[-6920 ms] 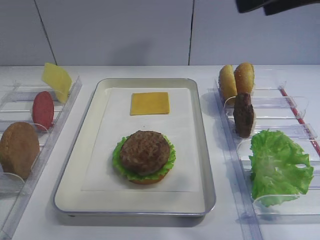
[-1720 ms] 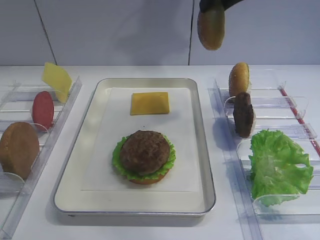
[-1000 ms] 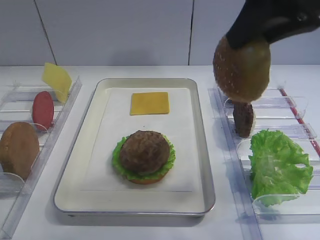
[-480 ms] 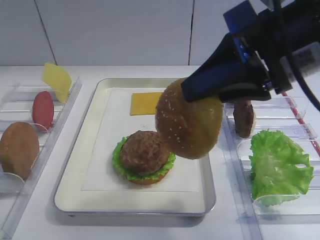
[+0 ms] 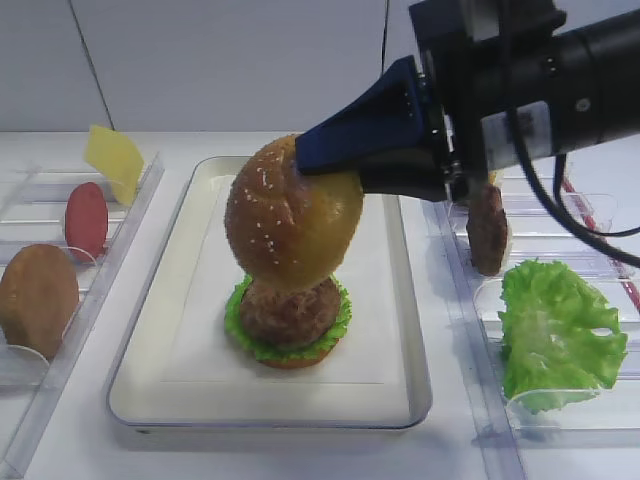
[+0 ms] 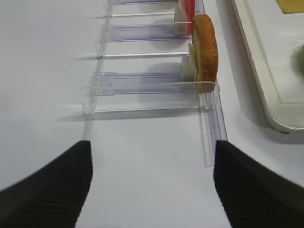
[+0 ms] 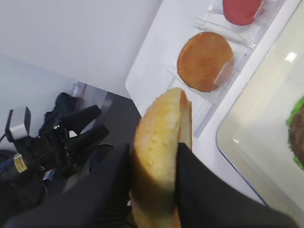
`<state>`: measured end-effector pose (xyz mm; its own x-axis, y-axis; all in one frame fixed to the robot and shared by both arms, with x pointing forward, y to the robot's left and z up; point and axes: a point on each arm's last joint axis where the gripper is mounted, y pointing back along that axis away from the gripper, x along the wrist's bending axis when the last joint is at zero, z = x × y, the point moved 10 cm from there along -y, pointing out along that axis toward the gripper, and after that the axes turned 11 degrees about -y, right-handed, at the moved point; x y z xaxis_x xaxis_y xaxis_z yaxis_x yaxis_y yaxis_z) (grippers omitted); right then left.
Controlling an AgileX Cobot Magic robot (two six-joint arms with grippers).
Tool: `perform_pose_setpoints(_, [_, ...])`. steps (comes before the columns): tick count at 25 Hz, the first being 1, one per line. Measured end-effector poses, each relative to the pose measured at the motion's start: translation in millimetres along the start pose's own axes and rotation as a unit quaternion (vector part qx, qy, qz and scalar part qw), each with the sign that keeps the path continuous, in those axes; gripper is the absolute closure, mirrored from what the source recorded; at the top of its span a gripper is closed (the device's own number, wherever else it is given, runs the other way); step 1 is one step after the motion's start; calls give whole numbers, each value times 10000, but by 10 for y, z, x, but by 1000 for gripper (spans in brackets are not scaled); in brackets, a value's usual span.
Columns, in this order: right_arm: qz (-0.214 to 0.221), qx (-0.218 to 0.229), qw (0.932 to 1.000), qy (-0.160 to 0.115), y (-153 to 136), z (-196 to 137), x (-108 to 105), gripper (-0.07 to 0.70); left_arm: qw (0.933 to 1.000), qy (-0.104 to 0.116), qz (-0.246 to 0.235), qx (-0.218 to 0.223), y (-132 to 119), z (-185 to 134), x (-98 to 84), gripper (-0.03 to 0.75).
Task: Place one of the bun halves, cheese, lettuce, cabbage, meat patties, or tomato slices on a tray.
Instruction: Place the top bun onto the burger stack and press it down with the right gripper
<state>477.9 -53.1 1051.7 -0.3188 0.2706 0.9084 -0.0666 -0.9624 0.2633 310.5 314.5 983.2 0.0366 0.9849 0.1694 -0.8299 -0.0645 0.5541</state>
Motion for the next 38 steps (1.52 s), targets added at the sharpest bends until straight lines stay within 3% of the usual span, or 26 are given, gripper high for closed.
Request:
perform_pose_setpoints(4, [277, -83, 9991, -324, -147, 148, -218, 407, 10000, 0, 0, 0, 0, 0, 0, 185])
perform_pose_setpoints(13, [216, -117, 9937, -1091, -367, 256, -766, 407, 10000, 0, 0, 0, 0, 0, 0, 185])
perform_pose_setpoints(27, [126, -181, 9867, -1614, -527, 278, -1229, 410, 10000, 0, 0, 0, 0, 0, 0, 185])
perform_pose_setpoints(38, [118, -209, 9832, -1811, -563, 279, -1338, 410, 10000, 0, 0, 0, 0, 0, 0, 185])
